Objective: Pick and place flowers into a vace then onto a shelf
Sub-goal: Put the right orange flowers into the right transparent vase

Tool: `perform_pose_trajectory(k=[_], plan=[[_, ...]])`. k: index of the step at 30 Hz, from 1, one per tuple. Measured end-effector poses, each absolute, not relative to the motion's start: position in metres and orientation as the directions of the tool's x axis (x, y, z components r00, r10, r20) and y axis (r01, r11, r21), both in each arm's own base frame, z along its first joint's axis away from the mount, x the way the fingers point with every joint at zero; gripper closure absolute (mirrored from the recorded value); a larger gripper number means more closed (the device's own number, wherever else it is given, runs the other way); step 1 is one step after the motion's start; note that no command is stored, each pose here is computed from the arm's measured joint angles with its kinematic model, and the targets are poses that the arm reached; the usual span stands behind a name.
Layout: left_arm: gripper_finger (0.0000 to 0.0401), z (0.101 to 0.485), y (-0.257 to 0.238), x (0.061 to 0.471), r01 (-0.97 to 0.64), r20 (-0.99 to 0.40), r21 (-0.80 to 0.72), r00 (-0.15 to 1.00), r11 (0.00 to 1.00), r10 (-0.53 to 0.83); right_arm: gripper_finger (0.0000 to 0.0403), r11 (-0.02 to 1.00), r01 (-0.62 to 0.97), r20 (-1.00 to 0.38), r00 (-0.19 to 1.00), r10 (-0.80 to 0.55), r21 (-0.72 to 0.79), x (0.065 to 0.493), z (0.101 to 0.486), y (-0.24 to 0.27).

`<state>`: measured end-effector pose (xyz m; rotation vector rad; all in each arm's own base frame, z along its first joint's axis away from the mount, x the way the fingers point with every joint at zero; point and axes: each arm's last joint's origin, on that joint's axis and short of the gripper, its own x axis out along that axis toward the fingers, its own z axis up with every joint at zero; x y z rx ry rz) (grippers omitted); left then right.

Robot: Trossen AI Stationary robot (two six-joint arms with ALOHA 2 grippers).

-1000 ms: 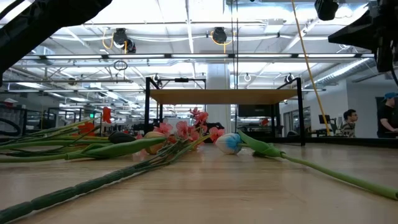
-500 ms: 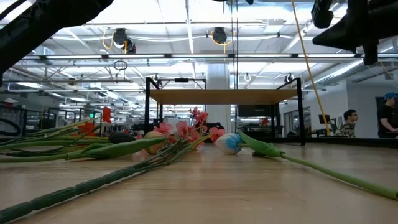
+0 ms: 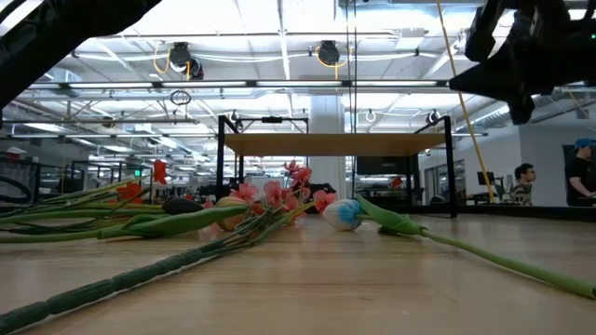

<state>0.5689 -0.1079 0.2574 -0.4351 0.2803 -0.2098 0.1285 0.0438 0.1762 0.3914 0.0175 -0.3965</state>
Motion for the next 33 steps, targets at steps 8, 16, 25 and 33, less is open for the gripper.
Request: perform_pose_trajectory(k=[8,16,25,33], plan=[[0.0386,0.278,-0.105,0.555,0.172,-0.299,-0.344,0.912,0.923,-0.281,0.0399,0.791,0.307,-0.236,0.949,-0.211,0.529,0.138,0.172,0.031],[0.0393,0.289,-0.106,0.548,0.247,-0.322,-0.305,0.882,0.920,-0.343,0.0399,0.728,0.355,-0.499,0.866,-0.021,0.586,0.143,0.192,0.018],[0.0393,0.299,-0.104,0.543,0.320,-0.321,-0.264,0.860,0.910,-0.395,0.0399,0.622,0.414,-0.655,0.724,0.217,0.664,0.132,0.226,0.019],[0.0376,0.297,-0.105,0.542,0.321,-0.344,-0.260,0.850,0.911,-0.398,0.0399,0.564,0.444,-0.713,0.521,0.470,0.696,0.118,0.223,0.030]])
